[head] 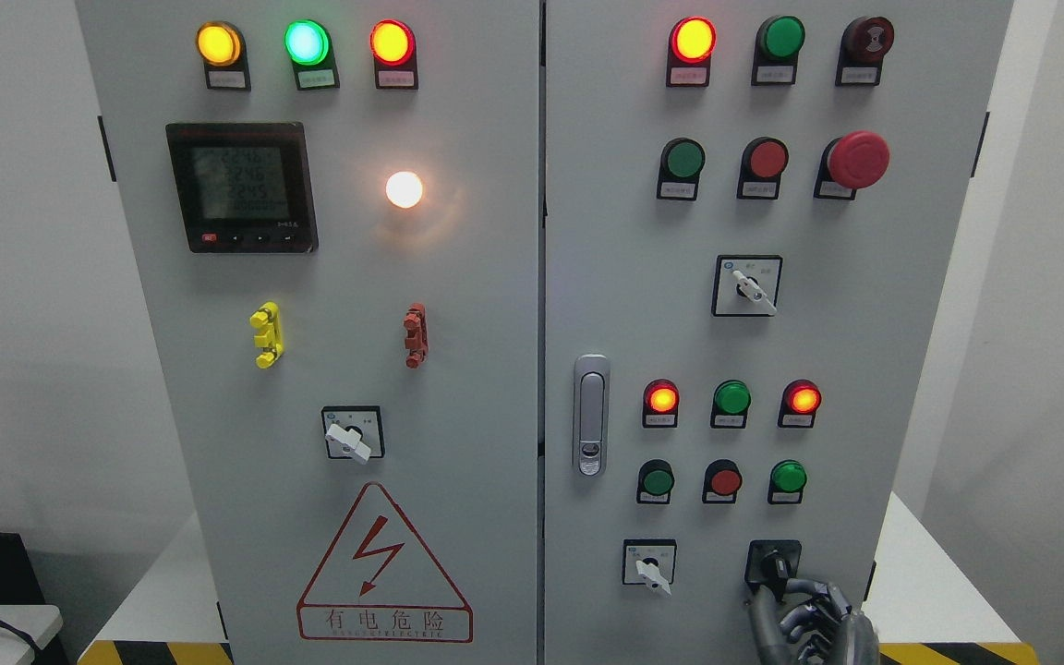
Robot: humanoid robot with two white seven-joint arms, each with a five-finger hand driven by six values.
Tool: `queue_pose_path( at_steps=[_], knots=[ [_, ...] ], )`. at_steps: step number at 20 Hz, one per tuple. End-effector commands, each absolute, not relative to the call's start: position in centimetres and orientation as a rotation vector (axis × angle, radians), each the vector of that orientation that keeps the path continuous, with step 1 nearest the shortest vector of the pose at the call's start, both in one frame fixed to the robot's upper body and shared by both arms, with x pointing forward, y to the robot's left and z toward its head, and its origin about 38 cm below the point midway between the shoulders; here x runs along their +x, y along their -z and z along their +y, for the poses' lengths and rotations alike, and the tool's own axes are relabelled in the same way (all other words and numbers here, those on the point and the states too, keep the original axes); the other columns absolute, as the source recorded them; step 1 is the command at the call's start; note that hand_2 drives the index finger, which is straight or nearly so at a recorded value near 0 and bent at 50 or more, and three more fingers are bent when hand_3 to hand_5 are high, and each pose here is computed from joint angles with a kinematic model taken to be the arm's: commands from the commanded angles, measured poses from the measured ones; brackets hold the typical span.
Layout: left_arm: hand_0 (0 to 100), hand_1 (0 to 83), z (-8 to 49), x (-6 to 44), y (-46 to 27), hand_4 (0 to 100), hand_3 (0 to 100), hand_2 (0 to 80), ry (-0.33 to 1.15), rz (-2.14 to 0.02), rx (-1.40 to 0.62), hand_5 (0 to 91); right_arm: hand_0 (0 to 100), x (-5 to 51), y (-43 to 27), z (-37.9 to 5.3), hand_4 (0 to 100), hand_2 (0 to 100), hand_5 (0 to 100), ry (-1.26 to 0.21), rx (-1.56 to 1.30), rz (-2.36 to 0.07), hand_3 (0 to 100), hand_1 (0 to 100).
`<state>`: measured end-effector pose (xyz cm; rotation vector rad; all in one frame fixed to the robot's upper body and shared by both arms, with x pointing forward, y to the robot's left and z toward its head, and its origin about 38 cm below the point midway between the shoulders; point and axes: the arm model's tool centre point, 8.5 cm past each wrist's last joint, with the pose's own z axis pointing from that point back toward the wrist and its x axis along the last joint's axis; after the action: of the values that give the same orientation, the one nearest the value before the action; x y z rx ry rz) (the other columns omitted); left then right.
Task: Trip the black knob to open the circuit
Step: 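Close the right hand's fingers around the black knob, then twist the black knob with the right hand to switch it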
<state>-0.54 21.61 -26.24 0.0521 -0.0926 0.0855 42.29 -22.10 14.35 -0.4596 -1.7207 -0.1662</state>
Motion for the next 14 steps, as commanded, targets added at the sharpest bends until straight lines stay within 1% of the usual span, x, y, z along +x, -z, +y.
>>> queue_pose_path(
  at_steps=[1,14],
  knots=[
    [12,38.9,21.57,-0.02,26.24,0,0,0.0,-0.052,-0.101,0.049,0.0,46,42.32,-14.38,-21.61,89,52,93,0.167,-0.443,-1.722,87,76],
    [12,38.9,21.57,-0.02,26.24,0,0,0.0,-0.052,-0.101,0.049,0.0,47,42.27,-14.35,-21.53,89,53,93,0.172,-0.439,-1.721,88,75]
  ],
)
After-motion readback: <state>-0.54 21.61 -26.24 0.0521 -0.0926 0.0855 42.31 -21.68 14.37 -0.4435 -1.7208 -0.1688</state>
